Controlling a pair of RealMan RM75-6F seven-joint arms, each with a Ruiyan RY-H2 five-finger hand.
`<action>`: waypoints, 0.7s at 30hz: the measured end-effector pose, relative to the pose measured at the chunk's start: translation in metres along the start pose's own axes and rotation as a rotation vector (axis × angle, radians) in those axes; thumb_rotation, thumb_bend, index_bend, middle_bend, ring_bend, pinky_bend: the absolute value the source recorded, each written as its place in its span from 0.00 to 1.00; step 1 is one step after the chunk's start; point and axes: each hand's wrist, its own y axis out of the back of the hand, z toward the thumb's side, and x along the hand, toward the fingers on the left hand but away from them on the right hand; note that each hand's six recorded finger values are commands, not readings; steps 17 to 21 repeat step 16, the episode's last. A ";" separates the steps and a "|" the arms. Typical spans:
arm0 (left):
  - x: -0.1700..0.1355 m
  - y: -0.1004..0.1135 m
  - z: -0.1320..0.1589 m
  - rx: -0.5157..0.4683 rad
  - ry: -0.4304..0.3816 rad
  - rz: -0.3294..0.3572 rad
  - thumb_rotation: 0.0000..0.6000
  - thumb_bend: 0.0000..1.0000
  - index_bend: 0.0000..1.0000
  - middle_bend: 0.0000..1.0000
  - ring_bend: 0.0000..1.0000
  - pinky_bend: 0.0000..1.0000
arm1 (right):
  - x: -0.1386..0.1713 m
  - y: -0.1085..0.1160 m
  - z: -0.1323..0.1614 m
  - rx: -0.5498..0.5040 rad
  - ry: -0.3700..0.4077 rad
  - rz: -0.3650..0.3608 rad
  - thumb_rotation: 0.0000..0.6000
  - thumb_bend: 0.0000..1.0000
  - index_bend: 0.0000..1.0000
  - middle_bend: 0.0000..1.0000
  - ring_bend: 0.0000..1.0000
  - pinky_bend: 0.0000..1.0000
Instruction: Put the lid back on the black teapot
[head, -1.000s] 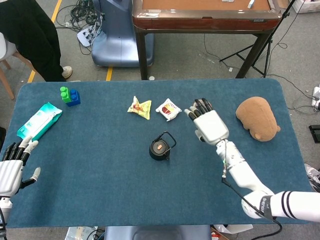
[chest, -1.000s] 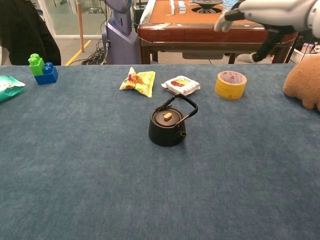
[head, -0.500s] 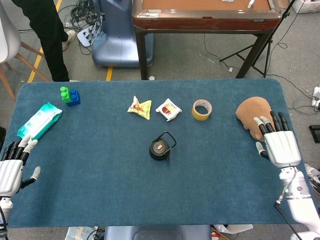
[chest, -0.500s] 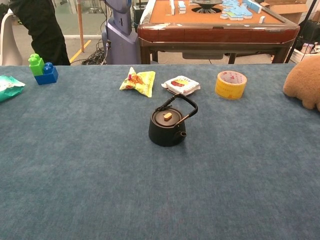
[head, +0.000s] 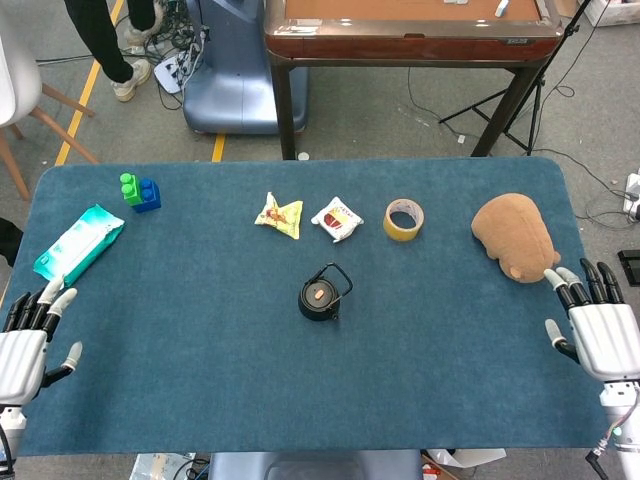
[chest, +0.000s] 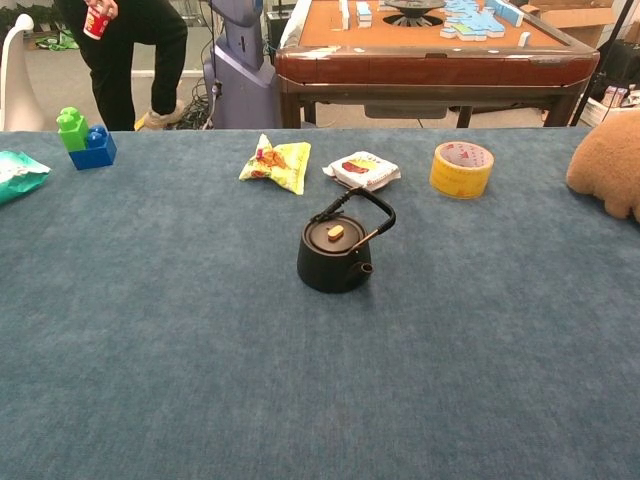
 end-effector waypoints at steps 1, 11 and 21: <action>-0.001 0.000 -0.001 -0.002 0.002 0.001 1.00 0.36 0.11 0.02 0.00 0.00 | 0.000 0.001 0.000 0.000 0.000 0.000 1.00 0.34 0.16 0.20 0.00 0.00; -0.006 -0.001 -0.008 -0.009 0.018 -0.002 1.00 0.36 0.11 0.02 0.00 0.00 | -0.002 0.003 0.004 0.000 0.029 0.001 1.00 0.34 0.16 0.20 0.00 0.00; -0.006 -0.002 -0.010 -0.010 0.019 -0.005 1.00 0.36 0.11 0.02 0.00 0.00 | 0.001 0.006 0.005 -0.002 0.031 0.001 1.00 0.34 0.16 0.20 0.00 0.00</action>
